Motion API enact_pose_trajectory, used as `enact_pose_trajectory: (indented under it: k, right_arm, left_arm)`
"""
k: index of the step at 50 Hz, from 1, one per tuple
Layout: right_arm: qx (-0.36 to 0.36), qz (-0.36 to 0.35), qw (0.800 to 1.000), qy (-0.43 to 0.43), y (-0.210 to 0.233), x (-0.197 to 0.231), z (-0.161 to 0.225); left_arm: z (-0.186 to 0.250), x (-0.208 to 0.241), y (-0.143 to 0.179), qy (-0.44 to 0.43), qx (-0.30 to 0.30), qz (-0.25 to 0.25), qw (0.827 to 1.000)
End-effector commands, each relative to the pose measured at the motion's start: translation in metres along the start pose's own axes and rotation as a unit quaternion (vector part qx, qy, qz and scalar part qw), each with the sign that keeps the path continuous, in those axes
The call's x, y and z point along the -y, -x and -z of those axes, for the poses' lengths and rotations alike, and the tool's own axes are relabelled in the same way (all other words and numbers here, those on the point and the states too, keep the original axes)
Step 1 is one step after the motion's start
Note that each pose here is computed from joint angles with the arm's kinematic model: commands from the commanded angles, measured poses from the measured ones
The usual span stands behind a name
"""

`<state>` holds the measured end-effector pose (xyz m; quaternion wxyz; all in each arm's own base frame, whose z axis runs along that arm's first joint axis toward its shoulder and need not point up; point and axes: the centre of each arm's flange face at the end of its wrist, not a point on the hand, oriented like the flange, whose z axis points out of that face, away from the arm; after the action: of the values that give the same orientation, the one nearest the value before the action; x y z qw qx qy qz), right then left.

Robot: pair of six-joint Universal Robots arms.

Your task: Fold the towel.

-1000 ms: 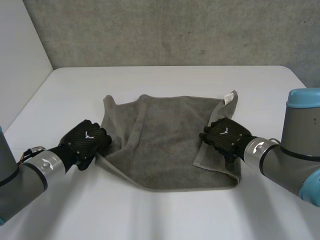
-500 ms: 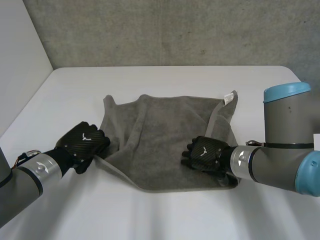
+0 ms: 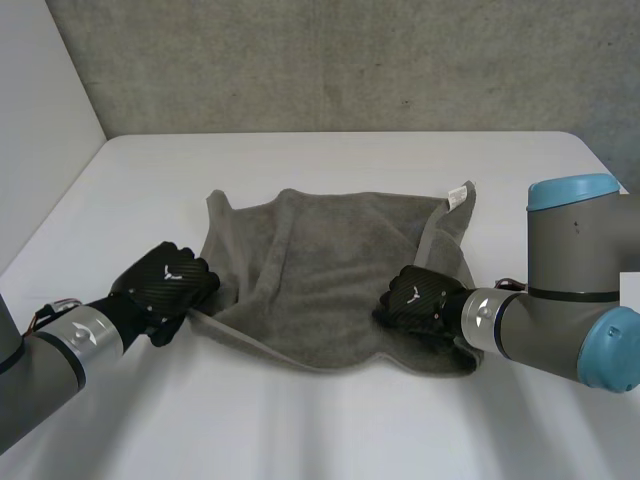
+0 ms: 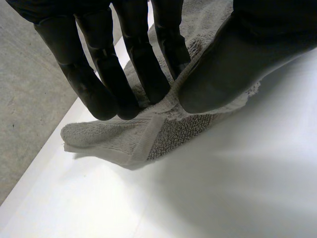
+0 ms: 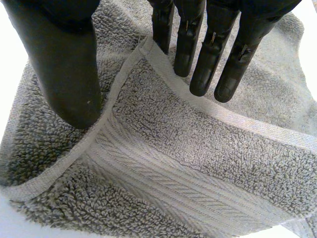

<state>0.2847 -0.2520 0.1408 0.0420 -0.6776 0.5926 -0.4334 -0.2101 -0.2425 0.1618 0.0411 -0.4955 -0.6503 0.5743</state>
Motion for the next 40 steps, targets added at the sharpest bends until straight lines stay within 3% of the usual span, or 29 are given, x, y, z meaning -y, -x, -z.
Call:
enact_pose_trajectory:
  k: [1,40]
  right_arm:
    - [0.004,-0.002,1.000,0.004,0.002,-0.001,0.001]
    - [-0.022,-0.041,0.999,0.011,-0.011,-0.016,0.010]
  left_arm:
    - [-0.001,-0.001,0.005,0.000,0.008,-0.001,1.000]
    - [-0.001,-0.003,0.009,0.004,0.014,0.000,1.000]
